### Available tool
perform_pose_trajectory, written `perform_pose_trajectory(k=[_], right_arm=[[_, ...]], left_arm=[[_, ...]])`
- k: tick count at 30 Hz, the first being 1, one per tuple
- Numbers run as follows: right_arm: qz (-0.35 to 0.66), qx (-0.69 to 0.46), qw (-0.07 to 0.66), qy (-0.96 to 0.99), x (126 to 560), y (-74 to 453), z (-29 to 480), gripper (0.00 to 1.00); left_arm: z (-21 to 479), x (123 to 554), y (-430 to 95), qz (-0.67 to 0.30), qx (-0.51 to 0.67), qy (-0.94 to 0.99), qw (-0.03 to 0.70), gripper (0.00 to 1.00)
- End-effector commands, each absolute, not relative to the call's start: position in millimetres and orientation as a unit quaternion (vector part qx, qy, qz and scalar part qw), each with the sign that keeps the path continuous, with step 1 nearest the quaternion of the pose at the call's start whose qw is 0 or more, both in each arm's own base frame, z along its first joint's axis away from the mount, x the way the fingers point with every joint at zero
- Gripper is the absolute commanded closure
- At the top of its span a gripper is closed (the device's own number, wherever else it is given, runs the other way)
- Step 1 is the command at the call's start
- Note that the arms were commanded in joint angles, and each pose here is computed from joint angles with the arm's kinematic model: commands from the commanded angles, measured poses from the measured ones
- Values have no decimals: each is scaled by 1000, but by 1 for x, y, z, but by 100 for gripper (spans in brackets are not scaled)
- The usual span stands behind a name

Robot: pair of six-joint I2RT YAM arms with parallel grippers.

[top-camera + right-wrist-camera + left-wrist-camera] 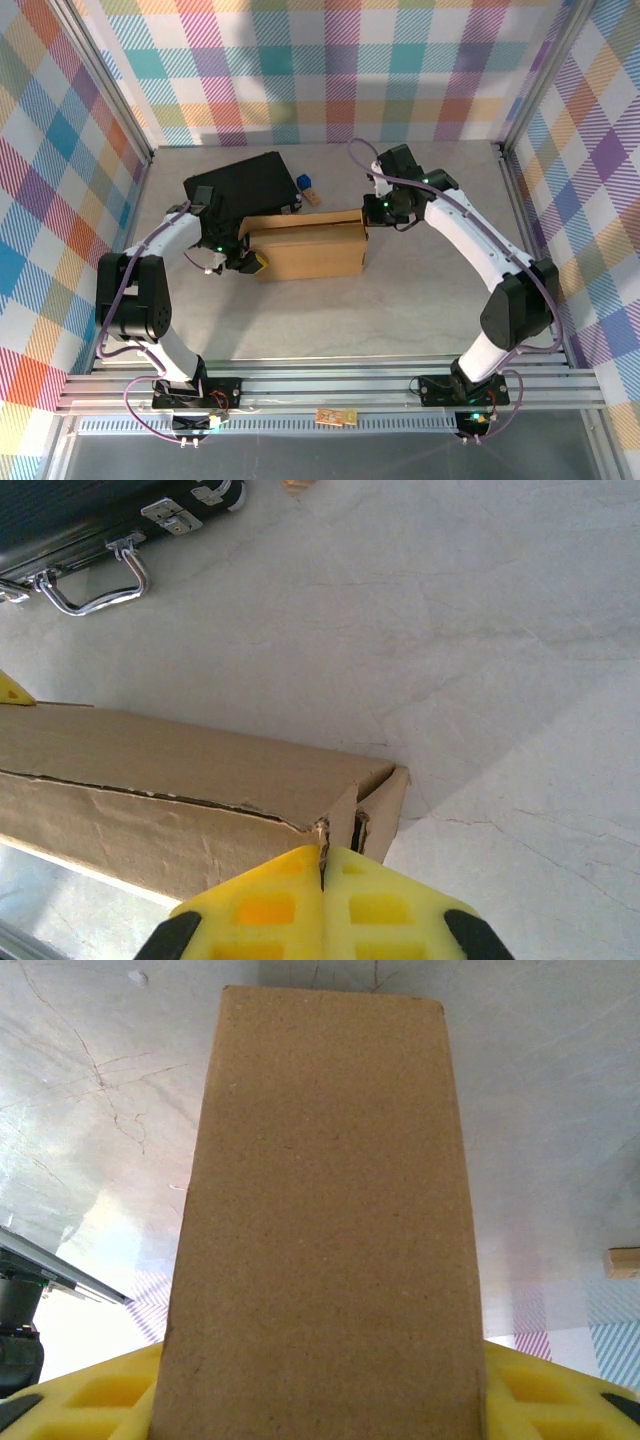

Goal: Fold the paper box

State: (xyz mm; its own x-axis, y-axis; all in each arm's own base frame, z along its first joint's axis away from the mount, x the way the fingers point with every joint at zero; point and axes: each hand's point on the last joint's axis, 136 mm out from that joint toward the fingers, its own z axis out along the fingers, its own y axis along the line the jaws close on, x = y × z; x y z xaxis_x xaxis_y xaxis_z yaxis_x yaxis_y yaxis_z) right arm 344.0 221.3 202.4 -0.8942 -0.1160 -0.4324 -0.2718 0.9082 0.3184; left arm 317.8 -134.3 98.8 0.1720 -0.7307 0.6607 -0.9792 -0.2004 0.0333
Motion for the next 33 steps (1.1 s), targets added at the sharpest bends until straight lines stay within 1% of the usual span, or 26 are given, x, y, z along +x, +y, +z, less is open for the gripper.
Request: perform_pose_trajectory(k=[1, 11, 15, 17, 18, 21, 25, 30, 31, 33], right_arm=[[175, -120, 174, 962, 320, 219, 181, 100], [166, -138, 202, 955, 308, 219, 164, 100], [151, -156, 220, 951, 304, 220, 155, 100], [141, -167, 229, 949, 303, 219, 151, 100], [136, -170, 232, 948, 303, 219, 148, 100], [118, -174, 231, 950, 304, 214, 141, 100], [97, -181, 221, 954, 311, 213, 137, 100], [86, -184, 222, 954, 320, 215, 140, 100], [85, -184, 223, 953, 321, 215, 142, 100], [83, -187, 221, 954, 323, 216, 143, 100]], left_arm=[[67, 310, -104, 180, 777, -574, 185, 78], [67, 315, -105, 187, 776, -574, 184, 78], [67, 316, -107, 193, 774, -575, 185, 75], [66, 318, -108, 199, 773, -573, 184, 68], [65, 318, -108, 201, 773, -573, 185, 63], [64, 323, -110, 211, 769, -574, 187, 55], [65, 329, -109, 221, 762, -580, 182, 37], [77, 341, -101, 242, 744, -604, 152, 16], [82, 342, -98, 243, 738, -612, 146, 8], [90, 343, -93, 247, 725, -629, 135, 4]])
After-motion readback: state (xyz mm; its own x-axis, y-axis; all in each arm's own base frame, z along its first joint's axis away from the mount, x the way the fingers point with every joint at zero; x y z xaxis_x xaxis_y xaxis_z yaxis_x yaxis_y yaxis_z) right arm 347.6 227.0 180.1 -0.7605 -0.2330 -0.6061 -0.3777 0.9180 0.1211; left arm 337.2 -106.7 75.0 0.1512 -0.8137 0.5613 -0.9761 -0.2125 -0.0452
